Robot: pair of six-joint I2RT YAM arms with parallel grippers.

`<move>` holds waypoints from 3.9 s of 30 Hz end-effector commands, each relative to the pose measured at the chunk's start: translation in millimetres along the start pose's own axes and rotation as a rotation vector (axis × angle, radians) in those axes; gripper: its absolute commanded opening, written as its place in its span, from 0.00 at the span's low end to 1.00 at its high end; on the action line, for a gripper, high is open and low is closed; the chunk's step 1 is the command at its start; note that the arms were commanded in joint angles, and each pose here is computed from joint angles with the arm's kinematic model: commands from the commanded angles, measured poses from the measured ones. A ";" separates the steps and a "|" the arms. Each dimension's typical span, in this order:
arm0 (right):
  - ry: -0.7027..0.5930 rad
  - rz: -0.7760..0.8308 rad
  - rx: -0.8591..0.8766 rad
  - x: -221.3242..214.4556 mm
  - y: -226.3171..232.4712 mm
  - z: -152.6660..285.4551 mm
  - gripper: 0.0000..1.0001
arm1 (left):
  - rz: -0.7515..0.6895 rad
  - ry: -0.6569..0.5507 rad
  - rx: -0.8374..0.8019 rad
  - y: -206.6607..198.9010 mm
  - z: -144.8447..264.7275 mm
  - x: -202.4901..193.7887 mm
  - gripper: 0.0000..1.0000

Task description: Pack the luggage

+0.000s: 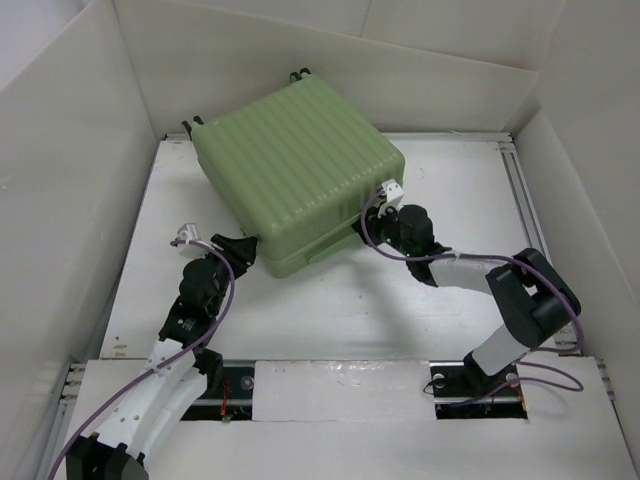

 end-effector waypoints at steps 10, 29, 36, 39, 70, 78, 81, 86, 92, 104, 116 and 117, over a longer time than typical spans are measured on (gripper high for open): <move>-0.198 -0.012 0.115 39.1 36.4 -1.9 0.00 | -0.009 0.074 -0.107 -9.3 -0.2 -14.1 0.35; 0.317 -0.135 0.705 -30.3 256.1 41.8 0.00 | 0.030 0.134 -0.216 -24.4 -9.6 -22.9 0.28; 0.337 -0.084 0.945 -48.5 349.3 52.2 0.00 | 0.023 0.151 -0.229 -26.9 -1.1 -21.4 0.27; 0.301 -0.076 0.918 -45.7 350.1 52.6 0.00 | 0.013 0.134 -0.246 -30.9 2.2 -16.2 0.27; -0.050 -0.243 0.065 45.9 102.9 173.1 0.00 | -0.059 -0.010 -0.329 -116.8 28.2 -4.0 0.98; -0.047 -0.234 0.072 60.1 87.9 156.2 0.00 | -0.075 0.042 -0.290 -103.9 24.7 -2.6 0.73; 0.005 -0.233 0.144 51.1 93.8 157.9 0.00 | -0.113 0.174 -0.441 -109.1 36.9 -31.5 0.49; 0.101 -0.253 0.159 16.9 90.9 157.2 0.14 | -0.195 0.386 -0.469 -88.4 42.4 -84.3 0.46; 0.121 -0.264 0.110 5.0 86.0 158.6 0.46 | -0.226 0.473 -0.529 -77.4 45.1 -107.9 0.47; 0.128 -0.334 -0.016 -13.4 70.6 169.1 0.63 | -0.285 0.527 -0.577 -78.3 42.1 -120.1 0.48; 0.221 -0.365 0.085 -31.1 81.5 165.9 0.68 | -0.281 0.538 -0.609 -84.9 37.7 -124.7 0.48; 0.222 -0.365 0.084 -31.7 81.4 163.4 0.68 | -0.280 0.536 -0.611 -85.5 36.7 -125.2 0.48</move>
Point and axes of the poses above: each gripper's point midway between its finger pads, its own z axis back along the fingers, its own y axis along the line the jaws close on, x = y × z, the point moved 6 cm from there along z, back along the fingers, and after that the axes turned 5 degrees about -z, right-handed, at the moved point
